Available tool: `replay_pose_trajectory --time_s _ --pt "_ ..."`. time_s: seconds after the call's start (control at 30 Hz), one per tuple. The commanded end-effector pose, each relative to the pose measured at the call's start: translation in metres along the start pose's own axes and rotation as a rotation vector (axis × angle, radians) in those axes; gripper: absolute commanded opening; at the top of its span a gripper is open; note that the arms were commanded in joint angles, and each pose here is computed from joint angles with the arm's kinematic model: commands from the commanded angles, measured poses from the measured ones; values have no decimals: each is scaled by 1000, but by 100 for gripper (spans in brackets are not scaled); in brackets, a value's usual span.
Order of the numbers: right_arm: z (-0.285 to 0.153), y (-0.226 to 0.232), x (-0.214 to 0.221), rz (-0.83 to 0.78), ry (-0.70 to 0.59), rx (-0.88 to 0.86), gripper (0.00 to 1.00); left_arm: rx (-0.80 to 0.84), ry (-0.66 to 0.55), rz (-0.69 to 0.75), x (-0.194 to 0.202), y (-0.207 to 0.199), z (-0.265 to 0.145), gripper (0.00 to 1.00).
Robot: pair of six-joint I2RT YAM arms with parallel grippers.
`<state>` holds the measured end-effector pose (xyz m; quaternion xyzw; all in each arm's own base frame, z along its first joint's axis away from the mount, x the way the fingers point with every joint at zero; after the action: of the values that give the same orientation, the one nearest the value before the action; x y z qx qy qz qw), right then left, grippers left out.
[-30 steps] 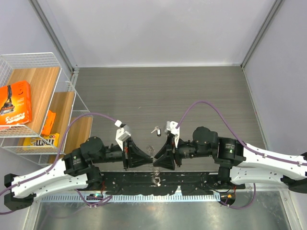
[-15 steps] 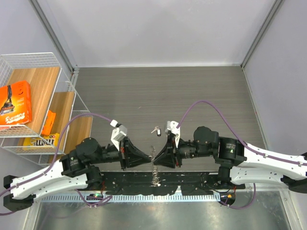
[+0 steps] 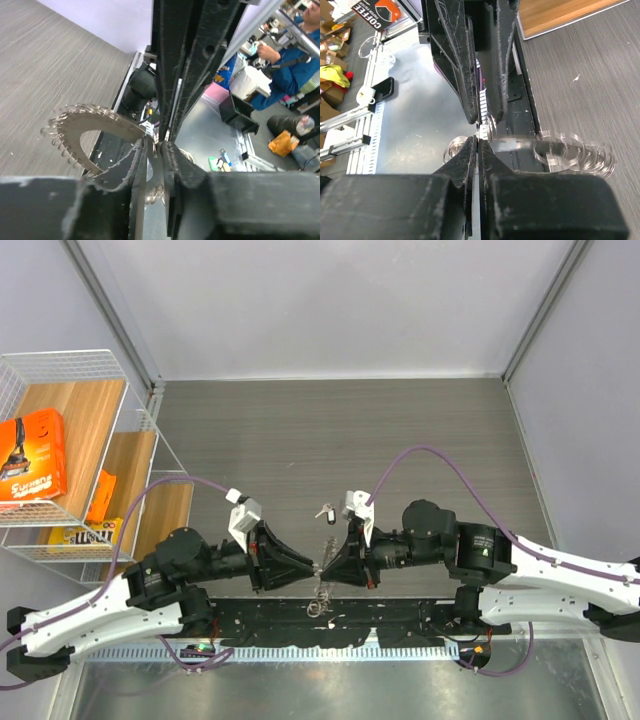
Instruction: Put the keys on the keyring
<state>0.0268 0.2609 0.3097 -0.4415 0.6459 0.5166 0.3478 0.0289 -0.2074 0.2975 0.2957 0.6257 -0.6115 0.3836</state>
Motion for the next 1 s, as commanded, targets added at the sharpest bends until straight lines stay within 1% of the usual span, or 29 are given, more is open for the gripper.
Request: replay_pose_trajectory --time_s 0.0,0.03,0.07,0.13,0.17,0.2,0.27,0.37,0.43,0.57,0.7,0.83,0.97 --pt "-11 9 -31 -70 -41 12 6 -37 -71 19 -20 -6 -9 42" --pt "-12 8 -32 -81 -39 28 6 -53 -75 17 -20 -5 -12 48" --pt "-14 8 -35 -87 -30 36 6 -61 -80 17 -21 -6 -15 55" --pt "-17 8 -39 -99 -16 53 6 -86 -88 7 -21 -4 -21 78" --pt "-18 8 -41 -104 -13 54 5 -97 -99 2 -22 -4 -24 85" --pt "-18 10 -44 -106 -5 53 6 -105 -104 -2 -23 -4 -26 90" --pt "-17 11 -47 -117 22 45 6 -91 -117 -1 -27 -9 -31 93" --pt "-16 15 -51 -124 67 24 6 -57 -123 6 -32 -17 -34 95" --pt "-15 21 -52 -142 102 -22 6 -27 -114 17 -34 -22 -33 95" --pt "-15 29 -57 -167 160 -66 6 53 -69 36 -37 -34 -28 95" --pt "-12 34 -61 -165 217 -93 6 71 -11 69 -41 -39 -23 95" --pt "-13 40 -68 -171 224 -117 6 71 62 112 -41 -39 -17 95" --pt "-9 41 -69 -166 240 -130 6 105 77 128 -39 -40 -9 90"
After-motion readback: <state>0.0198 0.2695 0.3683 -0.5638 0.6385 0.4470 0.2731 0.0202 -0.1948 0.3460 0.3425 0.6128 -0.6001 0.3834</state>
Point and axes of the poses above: each gripper's point midway between its finger pads, its own z axis out along the fingers, its own y axis along the line the jaws close on, x = y × z, the point moved 6 cm from there along -z, back along the fingers, and after that the axes turned 2 degrees about -z, right-handed, at the moved point
